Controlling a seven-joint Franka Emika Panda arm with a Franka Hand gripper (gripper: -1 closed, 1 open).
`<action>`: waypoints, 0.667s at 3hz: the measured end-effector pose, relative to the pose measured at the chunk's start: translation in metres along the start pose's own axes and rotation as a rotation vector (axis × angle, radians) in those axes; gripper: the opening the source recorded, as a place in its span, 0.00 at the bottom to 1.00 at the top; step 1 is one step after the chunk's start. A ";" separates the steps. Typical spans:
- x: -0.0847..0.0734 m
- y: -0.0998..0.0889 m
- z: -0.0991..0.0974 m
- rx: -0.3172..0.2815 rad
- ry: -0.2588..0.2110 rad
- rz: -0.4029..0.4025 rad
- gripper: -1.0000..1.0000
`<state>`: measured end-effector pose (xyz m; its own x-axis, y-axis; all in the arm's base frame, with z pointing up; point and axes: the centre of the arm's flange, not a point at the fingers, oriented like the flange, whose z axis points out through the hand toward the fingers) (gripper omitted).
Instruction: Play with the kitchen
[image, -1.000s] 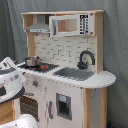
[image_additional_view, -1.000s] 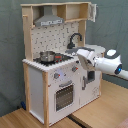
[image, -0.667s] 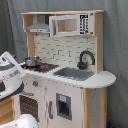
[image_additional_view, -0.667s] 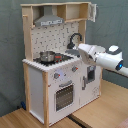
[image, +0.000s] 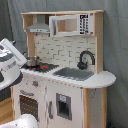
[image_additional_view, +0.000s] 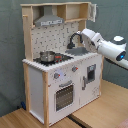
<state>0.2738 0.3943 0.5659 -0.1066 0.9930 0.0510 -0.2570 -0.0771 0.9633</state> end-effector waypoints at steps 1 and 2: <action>-0.009 0.023 0.012 -0.066 -0.099 0.034 1.00; -0.012 0.046 0.012 -0.132 -0.170 0.096 1.00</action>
<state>0.2750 0.3800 0.6123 0.0235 0.9804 0.1956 -0.3782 -0.1724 0.9095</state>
